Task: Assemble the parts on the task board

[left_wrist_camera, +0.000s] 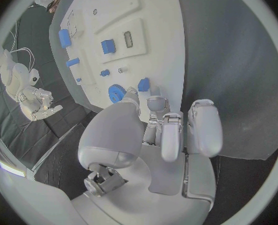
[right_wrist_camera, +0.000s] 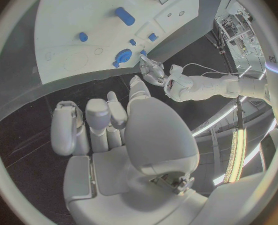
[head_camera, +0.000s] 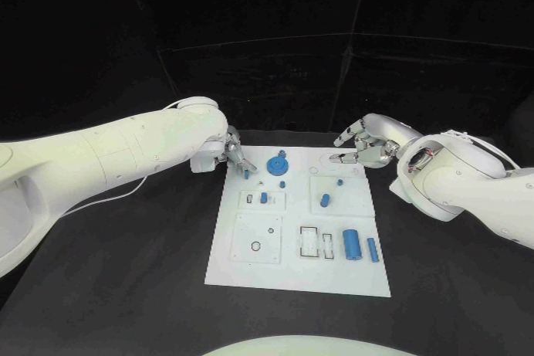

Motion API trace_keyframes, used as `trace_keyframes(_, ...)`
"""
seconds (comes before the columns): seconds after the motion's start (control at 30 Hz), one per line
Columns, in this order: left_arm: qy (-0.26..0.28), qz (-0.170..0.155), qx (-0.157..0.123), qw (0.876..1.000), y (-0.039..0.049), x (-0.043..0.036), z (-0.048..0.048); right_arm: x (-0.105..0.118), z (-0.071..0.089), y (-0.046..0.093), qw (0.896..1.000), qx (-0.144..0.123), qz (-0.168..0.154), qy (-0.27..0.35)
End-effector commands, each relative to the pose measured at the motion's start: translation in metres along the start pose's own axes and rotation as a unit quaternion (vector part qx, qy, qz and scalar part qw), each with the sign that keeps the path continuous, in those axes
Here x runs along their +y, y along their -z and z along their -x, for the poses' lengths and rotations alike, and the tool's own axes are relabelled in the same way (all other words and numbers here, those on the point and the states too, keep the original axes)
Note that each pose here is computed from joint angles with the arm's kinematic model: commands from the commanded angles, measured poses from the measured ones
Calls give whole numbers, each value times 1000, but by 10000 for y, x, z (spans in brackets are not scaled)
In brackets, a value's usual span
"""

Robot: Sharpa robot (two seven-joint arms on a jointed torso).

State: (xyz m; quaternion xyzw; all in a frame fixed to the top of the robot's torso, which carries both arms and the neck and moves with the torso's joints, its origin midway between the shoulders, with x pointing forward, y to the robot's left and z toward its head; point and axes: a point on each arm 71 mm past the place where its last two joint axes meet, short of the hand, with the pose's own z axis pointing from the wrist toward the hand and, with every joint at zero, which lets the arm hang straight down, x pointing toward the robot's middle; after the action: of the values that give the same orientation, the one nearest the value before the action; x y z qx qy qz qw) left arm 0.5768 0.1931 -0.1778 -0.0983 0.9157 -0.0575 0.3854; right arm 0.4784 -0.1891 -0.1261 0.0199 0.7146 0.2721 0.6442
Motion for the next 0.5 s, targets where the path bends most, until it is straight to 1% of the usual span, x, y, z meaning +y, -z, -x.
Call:
trace_keyframes(0.03,-4,-7,6,1000,5,-13,-4,14,10,-3,1000,-2,4,0)
trace_keyframes(0.5,-5,-8,9,1000,7,-10,-9,14,9,-6,1000,-2,4,0)
